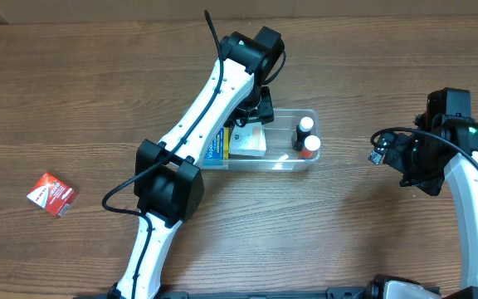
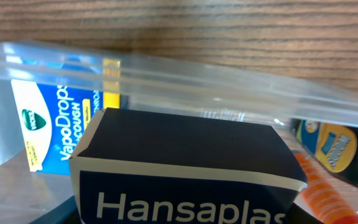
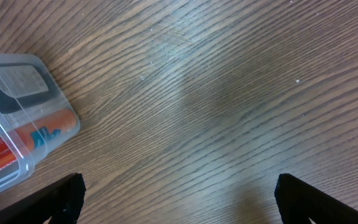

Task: Pack container
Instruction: 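Lower the Hansaplast box into the container beside the Vicks pack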

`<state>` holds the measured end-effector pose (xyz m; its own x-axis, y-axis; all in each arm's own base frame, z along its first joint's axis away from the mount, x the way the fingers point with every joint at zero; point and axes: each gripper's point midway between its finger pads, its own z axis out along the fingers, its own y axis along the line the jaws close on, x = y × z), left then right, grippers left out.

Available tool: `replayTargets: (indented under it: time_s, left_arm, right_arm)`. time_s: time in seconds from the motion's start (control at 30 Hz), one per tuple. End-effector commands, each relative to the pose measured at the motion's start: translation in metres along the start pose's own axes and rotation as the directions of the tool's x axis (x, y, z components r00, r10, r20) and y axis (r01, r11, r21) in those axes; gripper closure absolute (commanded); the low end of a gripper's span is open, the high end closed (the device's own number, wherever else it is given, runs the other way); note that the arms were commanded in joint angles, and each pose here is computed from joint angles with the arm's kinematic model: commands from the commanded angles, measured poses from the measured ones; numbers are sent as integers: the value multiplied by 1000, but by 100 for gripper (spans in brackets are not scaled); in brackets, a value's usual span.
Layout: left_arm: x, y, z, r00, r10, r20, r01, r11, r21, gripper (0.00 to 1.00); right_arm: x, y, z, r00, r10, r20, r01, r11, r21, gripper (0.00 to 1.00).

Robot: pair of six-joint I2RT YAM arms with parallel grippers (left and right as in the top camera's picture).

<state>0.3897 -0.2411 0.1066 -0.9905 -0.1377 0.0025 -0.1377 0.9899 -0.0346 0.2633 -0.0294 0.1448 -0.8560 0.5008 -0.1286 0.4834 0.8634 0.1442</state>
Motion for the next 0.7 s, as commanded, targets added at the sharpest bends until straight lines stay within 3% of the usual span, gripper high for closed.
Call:
replayTargets:
  time_s: [0.0, 0.17, 0.67]
  left_arm:
    - [6, 3, -2, 1000, -7, -11, 7, 1000, -22, 41]
    - [11, 8, -2, 999, 3, -32, -4, 999, -42, 26]
    - [19, 12, 17, 998, -1, -70, -4, 998, -70, 24]
  right_arm:
    - [-1, 0, -3, 1000, 0, 16, 0, 1000, -7, 0]
    - [0, -1, -3, 1000, 1, 13, -1, 1000, -6, 0]
    - [0, -1, -3, 1000, 1, 13, 0, 1000, -6, 0]
